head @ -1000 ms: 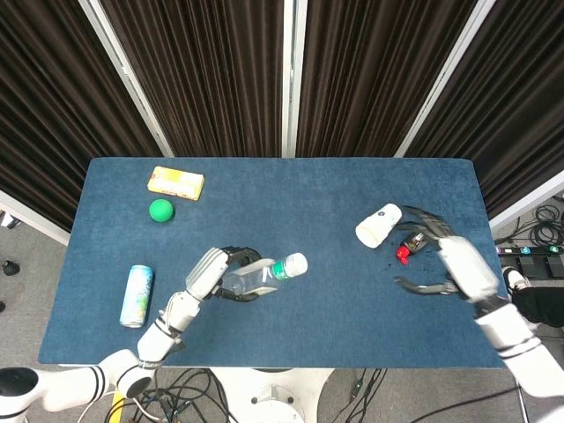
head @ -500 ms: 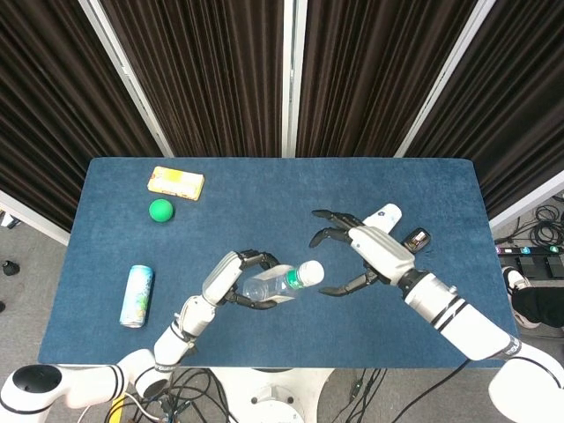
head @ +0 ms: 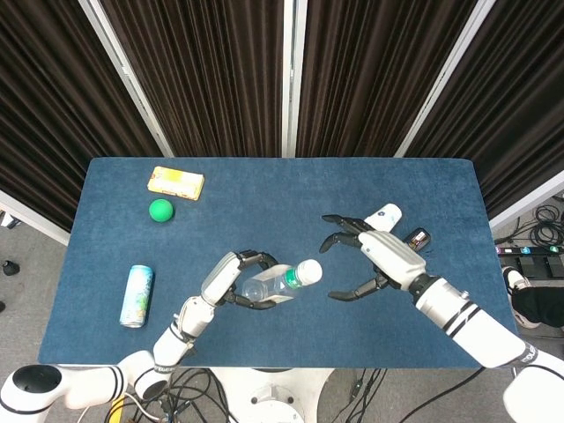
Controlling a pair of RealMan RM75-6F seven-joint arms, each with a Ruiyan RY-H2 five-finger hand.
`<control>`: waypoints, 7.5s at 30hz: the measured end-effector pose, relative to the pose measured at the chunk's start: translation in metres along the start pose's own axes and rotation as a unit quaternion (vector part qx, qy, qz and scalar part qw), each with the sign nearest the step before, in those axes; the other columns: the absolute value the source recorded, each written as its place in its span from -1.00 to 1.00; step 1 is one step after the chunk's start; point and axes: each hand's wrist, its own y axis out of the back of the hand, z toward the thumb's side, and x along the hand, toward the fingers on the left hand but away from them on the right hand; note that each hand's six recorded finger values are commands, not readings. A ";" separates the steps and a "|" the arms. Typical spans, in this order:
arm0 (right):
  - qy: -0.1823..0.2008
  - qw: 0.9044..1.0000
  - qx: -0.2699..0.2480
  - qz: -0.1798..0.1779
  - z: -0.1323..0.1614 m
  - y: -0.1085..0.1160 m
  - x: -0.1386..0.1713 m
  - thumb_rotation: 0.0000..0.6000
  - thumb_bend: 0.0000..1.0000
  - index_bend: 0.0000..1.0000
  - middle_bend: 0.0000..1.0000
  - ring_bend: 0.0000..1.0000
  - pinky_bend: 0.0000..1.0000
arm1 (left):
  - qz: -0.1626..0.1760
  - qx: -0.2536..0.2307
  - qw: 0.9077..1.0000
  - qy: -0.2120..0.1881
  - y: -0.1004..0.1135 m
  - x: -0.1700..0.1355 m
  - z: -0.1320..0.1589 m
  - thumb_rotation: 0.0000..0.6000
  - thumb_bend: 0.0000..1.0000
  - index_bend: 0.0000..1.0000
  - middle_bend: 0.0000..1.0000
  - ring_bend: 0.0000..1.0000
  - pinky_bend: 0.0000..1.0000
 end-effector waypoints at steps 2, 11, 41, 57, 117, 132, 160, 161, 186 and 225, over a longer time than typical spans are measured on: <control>0.000 1.000 0.000 0.003 -0.001 -0.001 0.002 0.51 -1.00 -0.35 -0.97 -1.00 -1.00 | -0.003 0.001 1.000 0.000 -0.001 0.001 0.000 1.00 -0.54 0.20 0.14 -0.03 -0.11; 0.004 1.000 0.006 0.017 -0.003 -0.003 0.005 0.50 -1.00 -0.35 -0.97 -1.00 -1.00 | -0.005 -0.001 1.000 0.012 -0.006 0.001 -0.005 1.00 -0.54 0.20 0.14 -0.03 -0.11; 0.011 0.999 0.016 0.032 0.002 -0.011 -0.003 0.51 -1.00 -0.35 -0.97 -1.00 -1.00 | -0.012 0.001 1.000 0.012 -0.008 0.005 -0.005 1.00 -0.54 0.19 0.14 -0.03 -0.17; 0.017 0.999 0.025 0.035 0.008 -0.015 -0.004 0.50 -1.00 -0.35 -0.97 -1.00 -1.00 | -0.019 0.022 0.999 0.015 -0.011 0.003 -0.007 1.00 -0.54 0.20 0.14 -0.03 -0.17; 0.025 0.999 0.033 0.034 0.008 -0.021 0.002 0.50 -1.00 -0.35 -0.97 -1.00 -1.00 | -0.029 0.022 0.999 0.026 -0.013 0.003 -0.009 1.00 -0.54 0.20 0.14 -0.03 -0.18; 0.034 0.998 0.036 0.042 0.012 -0.026 0.003 0.51 -1.00 -0.35 -0.97 -1.00 -1.00 | -0.032 0.022 0.999 0.028 -0.013 0.003 -0.010 1.00 -0.54 0.20 0.14 -0.03 -0.18; 0.014 0.999 0.035 0.030 0.001 -0.019 0.001 0.50 -1.00 -0.37 -0.97 -1.00 -1.00 | -0.026 0.026 0.999 0.021 -0.011 0.002 -0.006 1.00 -0.54 0.20 0.14 -0.03 -0.18; 0.014 0.999 0.036 0.031 0.002 -0.020 0.001 0.51 -1.00 -0.37 -0.97 -1.00 -1.00 | -0.026 0.026 0.999 0.022 -0.011 0.002 -0.006 1.00 -0.54 0.20 0.14 -0.03 -0.18; 0.025 0.999 0.038 0.021 0.006 -0.018 0.001 0.51 -1.00 -0.39 -0.97 -1.00 -1.00 | -0.026 0.021 0.999 0.023 -0.011 0.002 -0.007 1.00 -0.54 0.20 0.14 -0.03 -0.18; 0.039 0.995 0.089 -0.025 0.009 -0.021 -0.014 1.00 -0.60 -0.18 -0.85 -1.00 -1.00 | -0.027 -0.007 0.999 0.035 -0.010 0.001 -0.008 1.00 -0.54 0.20 0.14 -0.03 -0.18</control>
